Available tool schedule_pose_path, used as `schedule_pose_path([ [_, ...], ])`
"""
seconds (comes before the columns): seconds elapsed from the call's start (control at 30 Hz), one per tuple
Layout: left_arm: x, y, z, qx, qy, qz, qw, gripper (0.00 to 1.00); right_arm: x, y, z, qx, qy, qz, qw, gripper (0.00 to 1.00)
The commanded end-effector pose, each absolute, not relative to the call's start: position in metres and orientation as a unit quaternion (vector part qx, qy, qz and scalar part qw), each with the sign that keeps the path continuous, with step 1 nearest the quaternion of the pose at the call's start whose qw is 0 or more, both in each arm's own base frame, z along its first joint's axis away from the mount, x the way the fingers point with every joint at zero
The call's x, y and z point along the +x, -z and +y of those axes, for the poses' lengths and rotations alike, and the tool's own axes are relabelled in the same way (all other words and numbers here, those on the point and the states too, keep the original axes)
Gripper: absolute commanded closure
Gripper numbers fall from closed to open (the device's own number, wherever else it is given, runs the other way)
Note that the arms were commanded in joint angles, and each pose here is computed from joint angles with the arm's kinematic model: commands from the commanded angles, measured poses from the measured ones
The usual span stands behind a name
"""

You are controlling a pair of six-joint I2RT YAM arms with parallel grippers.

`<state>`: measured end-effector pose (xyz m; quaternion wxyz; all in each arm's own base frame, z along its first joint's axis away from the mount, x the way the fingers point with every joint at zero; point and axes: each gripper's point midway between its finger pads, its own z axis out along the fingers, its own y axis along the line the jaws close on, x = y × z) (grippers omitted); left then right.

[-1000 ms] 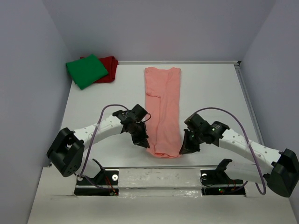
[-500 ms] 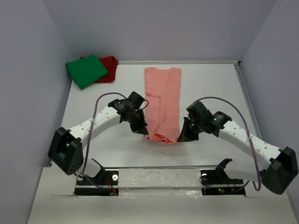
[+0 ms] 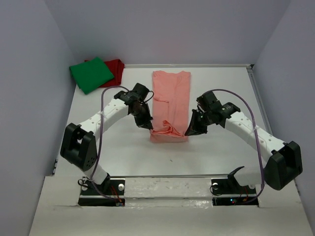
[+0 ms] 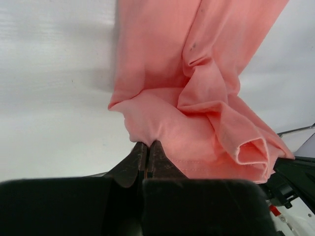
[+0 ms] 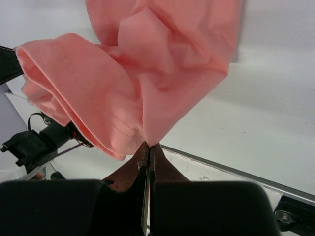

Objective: Fold and stack the t-shirts
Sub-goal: Fold the folded rectangular tshirt in 1/3 of the way

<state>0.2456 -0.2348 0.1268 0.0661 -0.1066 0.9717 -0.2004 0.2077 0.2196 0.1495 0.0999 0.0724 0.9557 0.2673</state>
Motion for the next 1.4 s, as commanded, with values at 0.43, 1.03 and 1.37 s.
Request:
schedule_pose_path([
  [0.43,0.345,-0.143,-0.247,-0.079,0.186,0.973,0.111,1.00,0.307,-0.162,0.231,0.030,-0.295,0.947,0.125,1.00],
  [1.03,0.375,-0.137,-0.240,-0.094,0.180,0.972,0.114,1.00,0.347,-0.157,0.225,0.028,-0.298,0.946,0.126,1.00],
  [1.37,0.413,-0.135,-0.249,-0.092,0.180,0.971,0.128,1.00,0.376,-0.151,0.214,0.032,-0.297,0.945,0.131,1.00],
])
